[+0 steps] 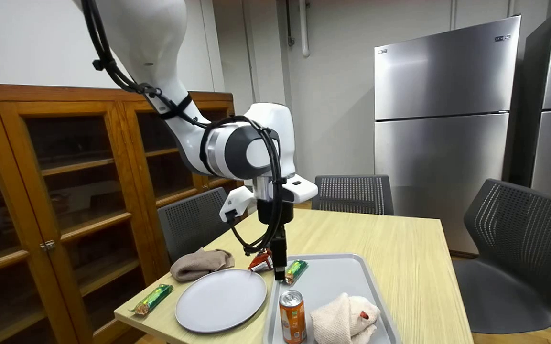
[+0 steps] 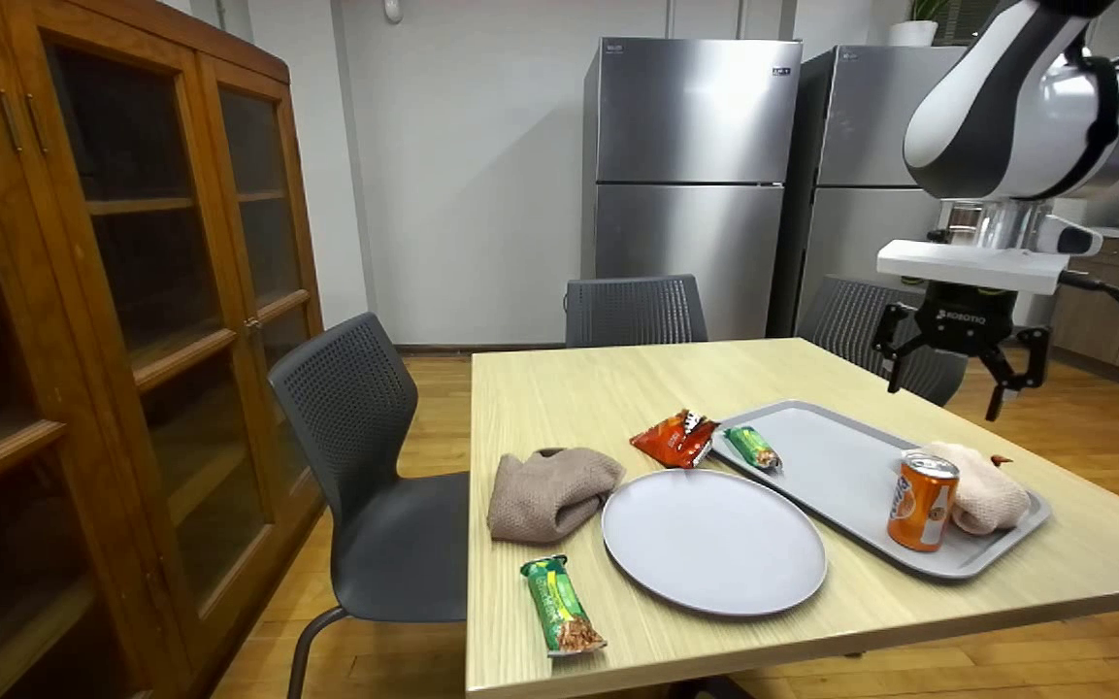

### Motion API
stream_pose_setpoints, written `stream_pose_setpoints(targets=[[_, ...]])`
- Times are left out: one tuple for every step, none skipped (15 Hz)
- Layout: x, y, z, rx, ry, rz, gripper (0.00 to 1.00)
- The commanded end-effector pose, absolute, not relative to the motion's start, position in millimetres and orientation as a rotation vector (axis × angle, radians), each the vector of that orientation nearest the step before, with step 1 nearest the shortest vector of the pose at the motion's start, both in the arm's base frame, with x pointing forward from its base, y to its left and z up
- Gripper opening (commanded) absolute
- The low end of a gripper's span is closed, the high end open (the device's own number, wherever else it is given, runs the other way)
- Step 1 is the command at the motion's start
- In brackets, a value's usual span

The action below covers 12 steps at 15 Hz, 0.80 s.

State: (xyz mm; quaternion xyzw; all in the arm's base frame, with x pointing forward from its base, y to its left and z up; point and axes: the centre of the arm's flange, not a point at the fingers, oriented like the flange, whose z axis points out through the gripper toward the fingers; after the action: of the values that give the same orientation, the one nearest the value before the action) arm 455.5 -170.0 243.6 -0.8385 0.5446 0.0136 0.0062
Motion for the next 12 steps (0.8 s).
stream_pose_setpoints(targets=[[467.8,-174.1,231.0,-2.606,1.781,0.013,1.00],[470.3,-175.1,226.1,-2.600,1.792,0.013,1.00],[472.2,-176.0,222.1,-2.599,1.797,0.014,1.00],[473.8,-176.6,218.0,-2.597,1.807,0.018,1.00],[474.9,-177.3,214.1,-2.598,1.815,0.023,1.00],[475.9,-178.1,210.3,-2.600,1.824,0.032,1.00],[476.6,-179.0,206.2,-2.600,1.835,0.041,1.00],[476.8,-179.9,203.1,-2.601,1.843,0.048,1.00],[476.1,-180.7,200.1,-2.603,1.850,0.057,1.00],[475.4,-181.5,197.2,-2.605,1.854,0.066,1.00],[474.7,-182.5,194.0,-2.610,1.859,0.071,1.00],[474.3,-183.5,190.5,-2.611,1.866,0.079,1.00]])
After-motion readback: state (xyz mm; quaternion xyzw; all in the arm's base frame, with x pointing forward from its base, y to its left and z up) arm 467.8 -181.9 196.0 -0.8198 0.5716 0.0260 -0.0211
